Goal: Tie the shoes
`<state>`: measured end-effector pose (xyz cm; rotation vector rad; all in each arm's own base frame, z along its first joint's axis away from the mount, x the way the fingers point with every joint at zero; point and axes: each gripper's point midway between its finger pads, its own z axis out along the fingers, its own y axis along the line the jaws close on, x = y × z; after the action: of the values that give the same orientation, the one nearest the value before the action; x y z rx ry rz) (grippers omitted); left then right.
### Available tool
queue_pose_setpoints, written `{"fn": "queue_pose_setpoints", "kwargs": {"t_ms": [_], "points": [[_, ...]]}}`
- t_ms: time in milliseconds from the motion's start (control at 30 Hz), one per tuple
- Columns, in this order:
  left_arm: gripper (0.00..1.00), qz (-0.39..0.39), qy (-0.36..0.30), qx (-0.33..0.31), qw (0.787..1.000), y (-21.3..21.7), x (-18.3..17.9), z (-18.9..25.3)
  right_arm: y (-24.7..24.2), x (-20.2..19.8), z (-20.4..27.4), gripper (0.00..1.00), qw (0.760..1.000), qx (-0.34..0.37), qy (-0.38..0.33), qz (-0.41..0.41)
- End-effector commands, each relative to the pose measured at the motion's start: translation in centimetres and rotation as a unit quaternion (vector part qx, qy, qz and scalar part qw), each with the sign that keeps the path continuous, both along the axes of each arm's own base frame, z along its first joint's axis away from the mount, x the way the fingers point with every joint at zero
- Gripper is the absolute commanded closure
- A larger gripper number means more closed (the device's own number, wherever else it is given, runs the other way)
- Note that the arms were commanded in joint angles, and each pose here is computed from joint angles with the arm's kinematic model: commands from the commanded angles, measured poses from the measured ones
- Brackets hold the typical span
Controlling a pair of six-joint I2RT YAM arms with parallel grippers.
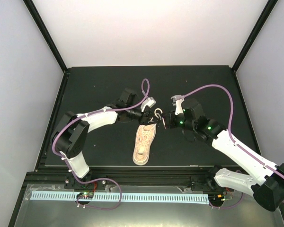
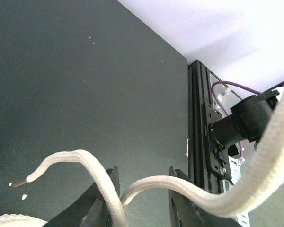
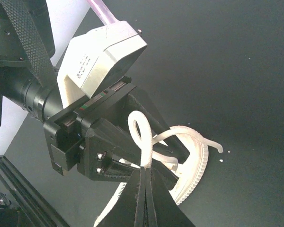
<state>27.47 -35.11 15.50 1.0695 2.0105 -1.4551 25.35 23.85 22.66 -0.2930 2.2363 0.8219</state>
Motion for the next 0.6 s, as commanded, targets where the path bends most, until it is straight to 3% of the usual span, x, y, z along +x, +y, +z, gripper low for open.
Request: {"fn": "queue_pose_setpoints", "kwargs": {"t_ms": [0,300,567], "points": [[0.72,-0.002,-0.023,0.003,1.0,-0.6,0.7,0.4,0.8,0.1,1.7,0.98,1.0,0.013,-0.018,0.016],[0.97,-0.006,-0.037,-0.003,0.999,-0.3,0.2,0.9,0.5,1.0,1.9,0.98,0.999,-0.004,-0.041,0.007],[0.99,-0.021,-0.043,-0.026,0.999,0.5,-1.8,1.6,1.9,4.8,1.5,0.98,0.991,-0.05,-0.117,0.03]]}}
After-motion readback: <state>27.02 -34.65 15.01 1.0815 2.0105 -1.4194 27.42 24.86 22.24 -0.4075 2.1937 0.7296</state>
